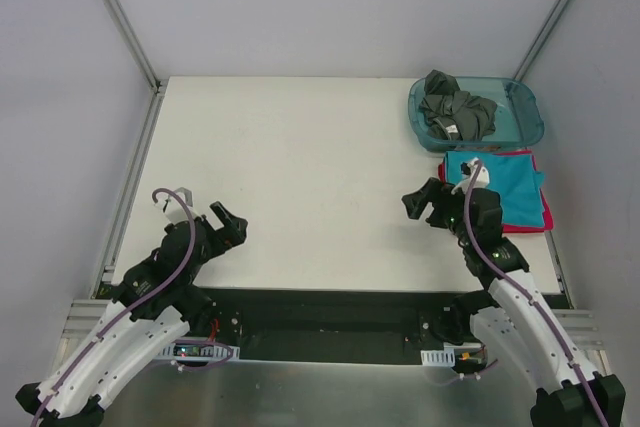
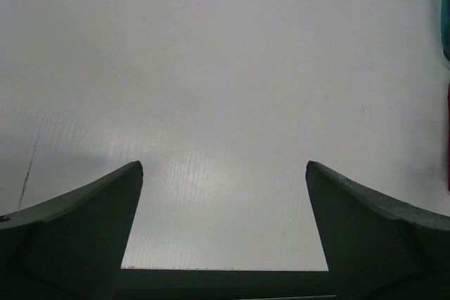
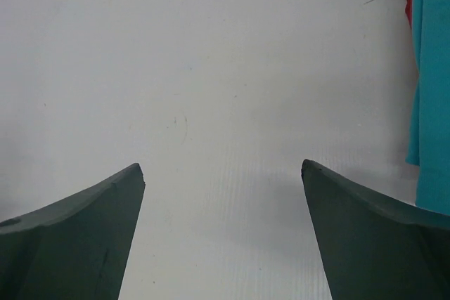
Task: Fold and stack the t-shirts
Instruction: Grab crumpled tshirt from bin with the right arm
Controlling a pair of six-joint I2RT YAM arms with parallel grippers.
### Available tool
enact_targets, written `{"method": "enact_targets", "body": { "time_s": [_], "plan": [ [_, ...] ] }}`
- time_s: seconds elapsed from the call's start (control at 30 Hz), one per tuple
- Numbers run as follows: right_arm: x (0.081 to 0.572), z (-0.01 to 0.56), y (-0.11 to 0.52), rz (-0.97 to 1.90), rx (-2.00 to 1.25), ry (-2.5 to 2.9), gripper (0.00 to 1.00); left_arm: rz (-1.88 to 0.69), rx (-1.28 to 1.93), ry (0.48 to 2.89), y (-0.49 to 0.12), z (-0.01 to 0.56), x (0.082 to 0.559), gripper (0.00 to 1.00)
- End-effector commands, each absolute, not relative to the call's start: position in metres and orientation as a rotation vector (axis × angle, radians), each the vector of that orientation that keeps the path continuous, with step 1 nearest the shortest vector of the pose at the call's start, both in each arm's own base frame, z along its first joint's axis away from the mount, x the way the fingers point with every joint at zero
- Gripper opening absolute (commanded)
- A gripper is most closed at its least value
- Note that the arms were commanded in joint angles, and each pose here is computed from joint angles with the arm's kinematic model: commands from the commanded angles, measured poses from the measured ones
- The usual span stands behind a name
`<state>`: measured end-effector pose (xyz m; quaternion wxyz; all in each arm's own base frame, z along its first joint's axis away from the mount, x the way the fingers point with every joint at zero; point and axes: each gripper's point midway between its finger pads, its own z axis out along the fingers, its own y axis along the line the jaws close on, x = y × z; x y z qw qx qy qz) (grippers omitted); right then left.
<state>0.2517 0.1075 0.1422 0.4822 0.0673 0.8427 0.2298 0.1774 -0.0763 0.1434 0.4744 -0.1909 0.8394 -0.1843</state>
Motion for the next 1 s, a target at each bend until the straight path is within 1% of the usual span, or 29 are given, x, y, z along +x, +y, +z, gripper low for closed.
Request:
{"method": "enact_targets", "body": {
  "time_s": [0.0,0.13,0.2,0.37,0.5,0.53,0.57,0.7,0.8,0.83,0.87,0.9,0.97],
  "plan": [
    [0.257,0.182,0.118,0.655,0.151,1.915,0.96,-0.432,-0.507,2.057,-0.071,0.137,0.175,0.99],
    [0.265,0.171,0.095,0.570,0.330,1.881,0.96,-0.432,-0.515,2.041,-0.070,0.144,0.177,0.99],
    [0.276,0.177,0.080,0.495,0.407,1.831,0.96,-0.422,-0.540,2.033,-0.068,0.145,0.179,0.99],
    [0.296,0.196,0.078,0.343,0.296,1.954,0.96,-0.374,-0.558,2.043,-0.068,0.144,0.188,0.99],
    [0.324,0.220,0.034,0.012,0.408,2.032,0.96,-0.416,-0.403,2.062,-0.095,0.150,0.206,0.99],
    [0.336,0.235,0.027,-0.044,0.402,2.026,0.96,-0.415,-0.383,2.069,-0.099,0.151,0.210,0.99],
    [0.347,0.237,0.021,-0.071,0.399,2.043,0.96,-0.398,-0.367,2.080,-0.102,0.150,0.215,0.99],
    [0.402,0.247,0.003,-0.040,0.452,2.088,0.96,-0.281,-0.369,2.110,-0.097,0.151,0.233,0.99],
    [0.451,0.239,-0.003,-0.032,0.374,2.153,0.96,-0.300,-0.356,2.131,-0.103,0.151,0.248,0.99],
    [0.467,0.220,-0.009,-0.075,0.356,2.208,0.96,-0.298,-0.364,2.137,-0.102,0.149,0.252,0.99],
    [0.478,0.227,-0.014,-0.105,0.357,2.195,0.96,-0.293,-0.380,2.145,-0.099,0.147,0.257,0.99],
    [0.494,0.207,-0.020,-0.148,0.360,2.235,0.96,-0.288,-0.395,2.155,-0.097,0.144,0.261,0.99],
    [0.520,0.192,-0.028,-0.218,0.332,2.255,0.96,-0.306,-0.421,2.166,-0.095,0.139,0.271,0.99]
  ]
}}
